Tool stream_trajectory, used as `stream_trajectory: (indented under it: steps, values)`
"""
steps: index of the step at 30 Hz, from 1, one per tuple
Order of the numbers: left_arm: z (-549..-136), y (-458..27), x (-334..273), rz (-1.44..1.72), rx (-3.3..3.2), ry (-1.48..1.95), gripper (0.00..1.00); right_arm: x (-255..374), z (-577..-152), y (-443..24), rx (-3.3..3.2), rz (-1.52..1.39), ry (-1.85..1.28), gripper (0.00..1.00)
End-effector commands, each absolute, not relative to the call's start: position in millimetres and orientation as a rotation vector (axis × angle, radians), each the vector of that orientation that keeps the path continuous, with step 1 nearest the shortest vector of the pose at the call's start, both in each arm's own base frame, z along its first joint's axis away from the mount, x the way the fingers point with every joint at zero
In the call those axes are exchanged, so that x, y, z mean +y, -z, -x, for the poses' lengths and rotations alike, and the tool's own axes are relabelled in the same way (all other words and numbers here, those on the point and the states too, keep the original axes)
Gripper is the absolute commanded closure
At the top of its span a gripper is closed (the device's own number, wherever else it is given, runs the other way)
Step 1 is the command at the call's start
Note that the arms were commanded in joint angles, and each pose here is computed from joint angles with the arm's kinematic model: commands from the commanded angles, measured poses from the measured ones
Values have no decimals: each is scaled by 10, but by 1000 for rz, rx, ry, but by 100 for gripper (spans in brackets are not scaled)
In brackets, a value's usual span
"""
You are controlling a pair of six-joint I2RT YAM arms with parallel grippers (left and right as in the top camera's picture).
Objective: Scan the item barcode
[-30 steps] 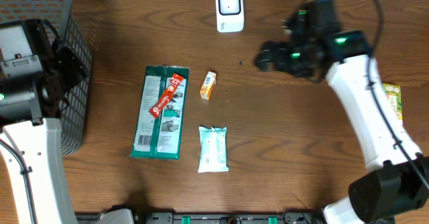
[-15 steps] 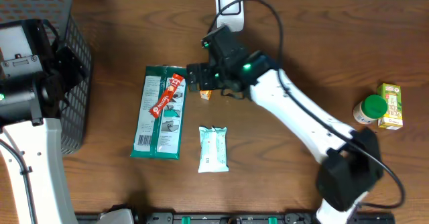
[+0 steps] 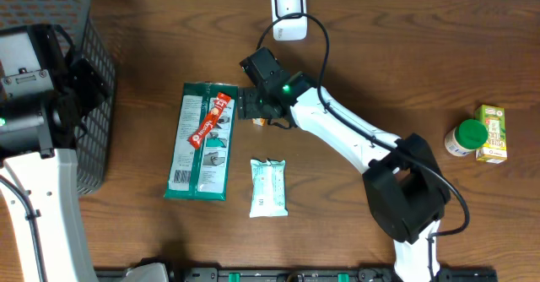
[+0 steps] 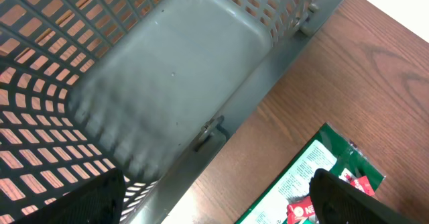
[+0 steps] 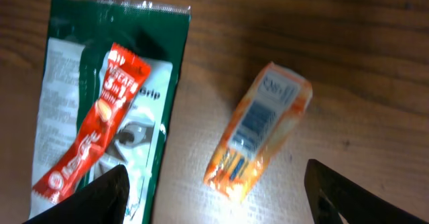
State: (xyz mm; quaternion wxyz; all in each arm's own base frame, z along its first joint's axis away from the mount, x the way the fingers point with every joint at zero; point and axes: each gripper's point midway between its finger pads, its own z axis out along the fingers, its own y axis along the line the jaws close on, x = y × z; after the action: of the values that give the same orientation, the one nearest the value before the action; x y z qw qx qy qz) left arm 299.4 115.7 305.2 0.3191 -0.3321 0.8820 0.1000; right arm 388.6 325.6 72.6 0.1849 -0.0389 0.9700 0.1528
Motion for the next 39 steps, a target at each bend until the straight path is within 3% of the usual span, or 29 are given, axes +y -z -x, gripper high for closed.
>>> stream_trajectory:
  steps: [1, 5, 23, 26, 35, 39]
  values:
    - [-2993, -3070, 1191, 871, 2315, -283, 12, 3233, -3932, -600, 2730, 74, -383, 26]
    - [-2993, -3070, 1191, 871, 2315, -283, 12, 3223, -3930, -454, 2752, 63, -360, 38]
    - [-2993, -3070, 1191, 871, 2315, -283, 12, 3160, -3936, -357, 2763, 56, -303, 50]
    - [-2993, -3070, 1191, 871, 2315, -283, 12, 3138, -3957, -360, 2753, 50, -285, 62]
    - [-2993, -3070, 1191, 871, 2315, -283, 12, 3096, -3966, -365, 2753, 86, -264, 74]
    - [-2993, -3070, 1191, 871, 2315, -283, 12, 3016, -4006, -479, 2740, 108, -257, 83]
